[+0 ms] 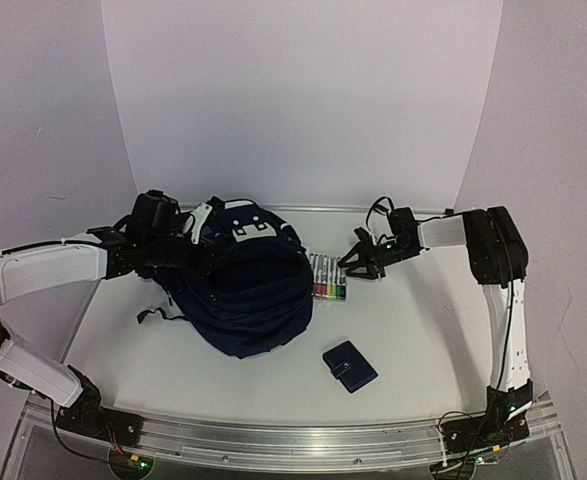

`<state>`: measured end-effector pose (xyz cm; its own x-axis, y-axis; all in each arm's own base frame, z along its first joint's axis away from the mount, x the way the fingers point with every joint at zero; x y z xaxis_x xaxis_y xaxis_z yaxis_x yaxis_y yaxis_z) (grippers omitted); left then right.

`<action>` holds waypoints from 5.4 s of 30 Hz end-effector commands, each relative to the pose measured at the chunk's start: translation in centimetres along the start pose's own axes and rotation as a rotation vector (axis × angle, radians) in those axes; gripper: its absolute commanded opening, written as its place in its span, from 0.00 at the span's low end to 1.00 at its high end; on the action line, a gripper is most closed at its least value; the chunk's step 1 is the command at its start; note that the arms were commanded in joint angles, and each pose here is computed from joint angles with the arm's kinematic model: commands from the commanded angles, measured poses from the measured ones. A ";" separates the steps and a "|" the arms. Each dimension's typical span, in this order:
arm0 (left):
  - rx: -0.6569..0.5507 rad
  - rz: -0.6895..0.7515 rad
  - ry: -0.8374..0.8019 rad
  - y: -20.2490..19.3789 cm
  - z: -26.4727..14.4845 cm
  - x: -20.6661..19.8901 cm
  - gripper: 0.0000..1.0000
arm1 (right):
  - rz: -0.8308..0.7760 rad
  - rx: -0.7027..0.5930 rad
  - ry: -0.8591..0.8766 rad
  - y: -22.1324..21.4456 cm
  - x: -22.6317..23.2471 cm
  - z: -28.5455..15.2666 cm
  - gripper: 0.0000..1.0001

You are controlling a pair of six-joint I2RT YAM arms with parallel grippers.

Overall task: Pack the student bag
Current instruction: Pick up the stationery from the center of the board, then place the stationery in the student bag.

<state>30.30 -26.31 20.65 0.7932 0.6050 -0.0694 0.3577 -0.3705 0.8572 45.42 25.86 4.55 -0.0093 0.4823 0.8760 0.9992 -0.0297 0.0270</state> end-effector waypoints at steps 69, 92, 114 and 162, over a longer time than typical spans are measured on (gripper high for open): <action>-0.086 -0.120 0.025 4.2 -2.9 0.3 0.00 | -0.972 -0.133 -0.398 -6.0 15.7 -8.5 0.00; -0.170 -0.236 -0.113 6.5 -9.3 -2.6 0.00 | -2.029 -0.031 -0.742 -17.4 27.9 4.9 0.00; -0.191 -0.210 -0.099 5.9 -11.2 -3.1 0.00 | -2.028 -0.006 -0.622 -19.0 26.4 11.4 0.73; -0.064 -0.294 0.020 1.6 -9.2 -0.7 0.00 | -1.536 0.090 -0.432 -15.6 25.0 3.9 0.62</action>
<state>24.70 -21.20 25.35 0.6679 0.6671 -0.3299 0.5725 -0.1773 0.8005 28.45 44.66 21.19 -0.9324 0.0556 -0.3571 -0.1749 0.7953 0.5805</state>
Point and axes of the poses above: each gripper's point midway between its finger pads, its own z axis out along the fingers, its own x axis along the line the jaws close on, y = z × x, the point moved 2 cm from there along -z, back along the fingers, and after that the axes turned 11 degrees about z, right-handed, at the moved point
